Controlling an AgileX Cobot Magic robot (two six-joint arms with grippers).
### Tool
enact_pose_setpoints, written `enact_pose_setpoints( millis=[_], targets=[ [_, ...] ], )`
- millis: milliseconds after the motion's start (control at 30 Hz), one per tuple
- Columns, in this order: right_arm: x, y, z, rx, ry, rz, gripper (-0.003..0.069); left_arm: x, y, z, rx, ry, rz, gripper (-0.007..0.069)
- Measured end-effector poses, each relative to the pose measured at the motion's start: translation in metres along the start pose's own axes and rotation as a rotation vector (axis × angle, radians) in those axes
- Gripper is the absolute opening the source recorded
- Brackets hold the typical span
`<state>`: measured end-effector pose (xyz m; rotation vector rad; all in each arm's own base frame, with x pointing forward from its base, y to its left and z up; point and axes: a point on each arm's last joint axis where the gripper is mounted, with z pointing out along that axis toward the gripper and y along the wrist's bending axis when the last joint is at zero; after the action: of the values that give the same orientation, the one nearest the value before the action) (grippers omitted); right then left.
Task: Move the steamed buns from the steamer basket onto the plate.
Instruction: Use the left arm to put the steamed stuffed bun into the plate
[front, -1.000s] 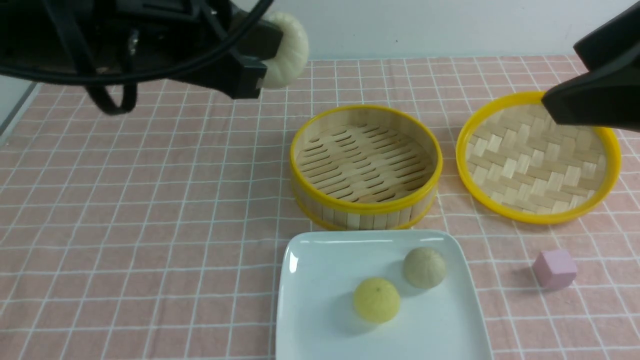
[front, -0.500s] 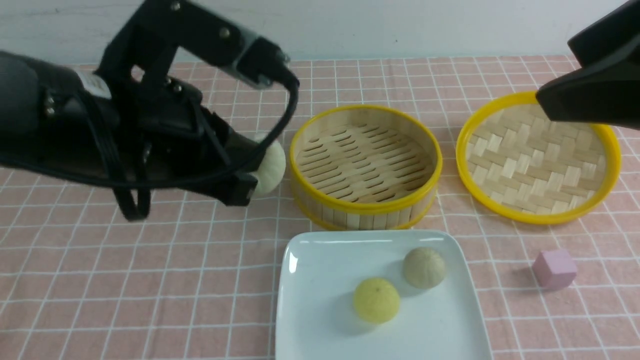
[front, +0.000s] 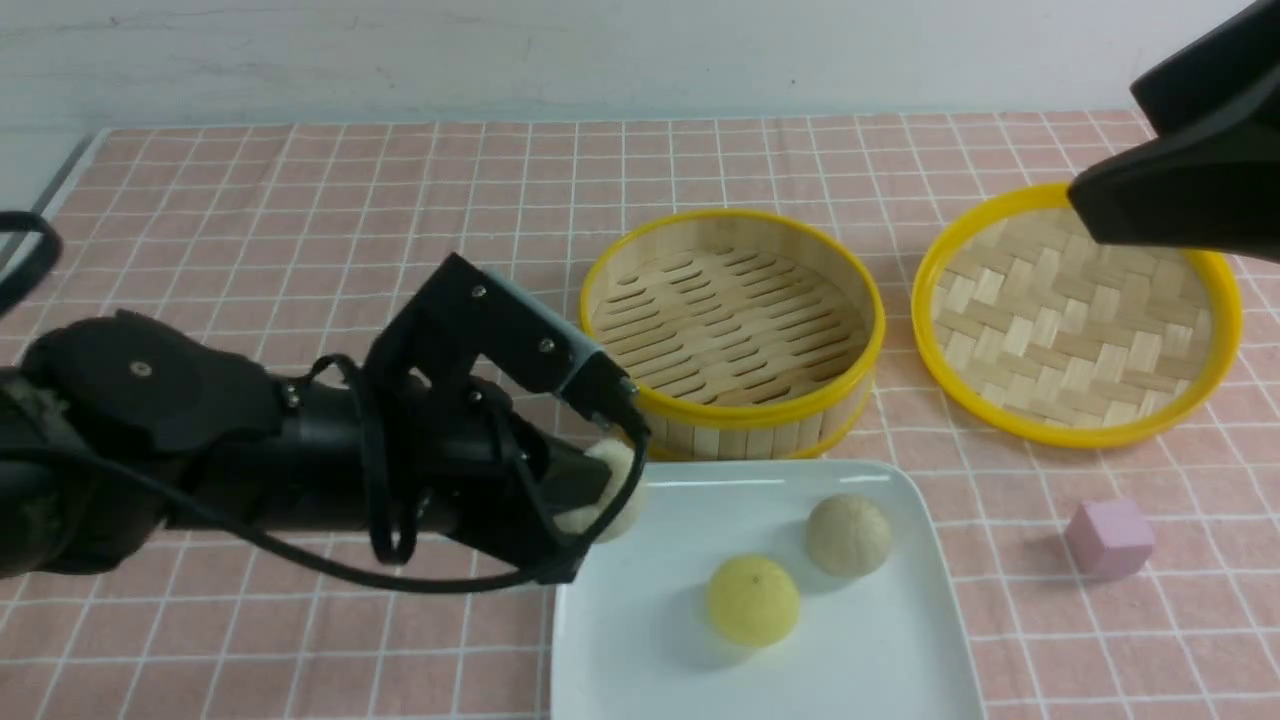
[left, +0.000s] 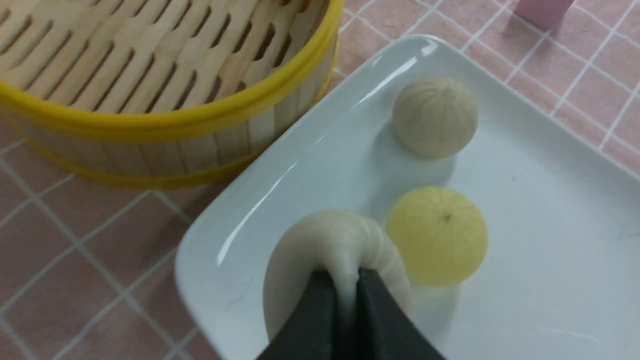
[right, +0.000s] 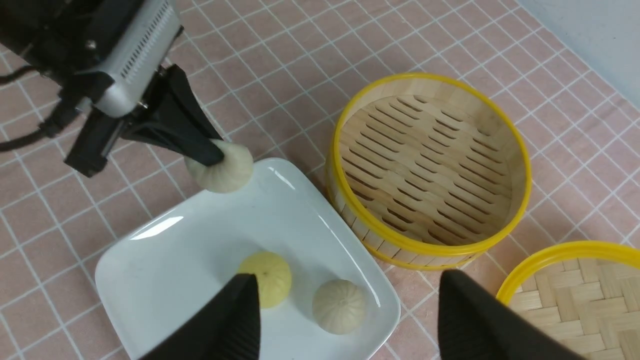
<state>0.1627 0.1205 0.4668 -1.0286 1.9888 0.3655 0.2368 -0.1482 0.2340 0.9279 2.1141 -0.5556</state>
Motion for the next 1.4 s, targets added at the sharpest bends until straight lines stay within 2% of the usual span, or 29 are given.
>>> enact_pose_setpoints(
  millis=[333, 1067, 1167, 1233, 1300, 1333, 1400],
  targets=[
    [0.0, 0.0, 0.0, -0.001, 0.003, 0.001, 0.0475, 0.025, 0.01, 0.051, 0.071, 0.063, -0.099, 0.0031],
    [0.002, 0.001, 0.0, -0.007, 0.017, 0.001, 0.0474, 0.046, 0.015, 0.073, 0.08, 0.148, -0.147, 0.0042],
    [0.002, 0.001, 0.0, -0.009, 0.021, 0.001, 0.0474, 0.045, 0.015, 0.073, 0.088, 0.147, -0.148, 0.0095],
    [0.002, 0.001, 0.0, -0.012, 0.026, 0.001, 0.0474, 0.045, 0.014, 0.073, 0.094, 0.146, -0.148, 0.0165],
    [0.002, 0.001, 0.0, -0.012, 0.027, 0.001, 0.0474, 0.045, 0.014, 0.072, 0.094, 0.144, -0.147, 0.0293],
    [0.002, 0.001, 0.0, -0.012, 0.027, 0.001, 0.0474, 0.045, 0.014, 0.072, 0.094, 0.144, -0.147, 0.0293],
    [0.003, 0.001, 0.0, -0.012, 0.028, 0.001, 0.0474, 0.039, 0.013, 0.067, 0.085, 0.119, -0.137, 0.0485]
  ],
)
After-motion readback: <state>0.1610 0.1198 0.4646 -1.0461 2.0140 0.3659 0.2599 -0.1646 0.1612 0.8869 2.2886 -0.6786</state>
